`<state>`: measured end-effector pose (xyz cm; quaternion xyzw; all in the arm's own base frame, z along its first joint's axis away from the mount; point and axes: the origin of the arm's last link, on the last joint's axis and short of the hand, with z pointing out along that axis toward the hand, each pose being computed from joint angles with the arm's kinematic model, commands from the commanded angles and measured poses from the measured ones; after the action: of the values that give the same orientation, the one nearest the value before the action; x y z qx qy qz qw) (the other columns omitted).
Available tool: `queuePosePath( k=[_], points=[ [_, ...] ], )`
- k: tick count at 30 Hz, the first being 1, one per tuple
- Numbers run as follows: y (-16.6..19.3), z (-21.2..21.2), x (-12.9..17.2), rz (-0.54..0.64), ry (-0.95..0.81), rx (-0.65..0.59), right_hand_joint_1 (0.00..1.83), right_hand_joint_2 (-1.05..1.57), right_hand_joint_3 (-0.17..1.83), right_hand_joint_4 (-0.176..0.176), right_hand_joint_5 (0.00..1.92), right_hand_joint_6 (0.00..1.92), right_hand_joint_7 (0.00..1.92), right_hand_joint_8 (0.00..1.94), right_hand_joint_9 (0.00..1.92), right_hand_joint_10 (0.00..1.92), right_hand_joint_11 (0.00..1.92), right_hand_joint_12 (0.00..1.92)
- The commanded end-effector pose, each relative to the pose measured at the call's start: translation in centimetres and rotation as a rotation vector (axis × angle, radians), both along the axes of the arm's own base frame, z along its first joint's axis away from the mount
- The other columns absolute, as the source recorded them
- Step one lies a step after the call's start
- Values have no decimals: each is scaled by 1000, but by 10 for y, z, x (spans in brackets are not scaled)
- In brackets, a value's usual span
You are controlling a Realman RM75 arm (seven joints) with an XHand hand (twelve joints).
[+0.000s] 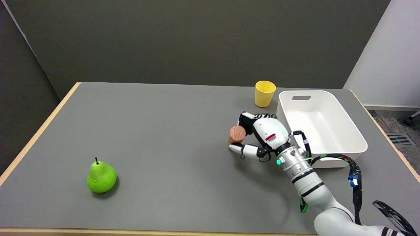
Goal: Place the wooden cylinder in the box.
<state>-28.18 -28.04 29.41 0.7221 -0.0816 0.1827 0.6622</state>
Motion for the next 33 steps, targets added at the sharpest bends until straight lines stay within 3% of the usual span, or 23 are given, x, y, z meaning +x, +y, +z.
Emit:
queuePosePath(
  k=[1, 9, 19, 26, 33],
  points=[
    [-4, 10, 66, 282, 95, -28, 1176, 1092, 310, -78, 635, 1585, 885, 1216, 775, 1322, 588, 1670],
    [-2, 32, 99, 402, 160, -102, 1177, 1084, 323, -77, 638, 1580, 890, 1217, 782, 1318, 599, 1666],
    [26, 83, 135, 510, 404, -395, 1178, 1085, 321, -79, 637, 1574, 893, 1217, 790, 1311, 611, 1663],
    [48, 115, 125, 465, 414, -538, 1174, 1089, 316, -74, 636, 1573, 889, 1222, 797, 1301, 622, 1661],
    [62, 156, 87, 322, 376, -679, 1174, 1088, 317, -73, 636, 1574, 889, 1222, 798, 1301, 622, 1659]
  ],
)
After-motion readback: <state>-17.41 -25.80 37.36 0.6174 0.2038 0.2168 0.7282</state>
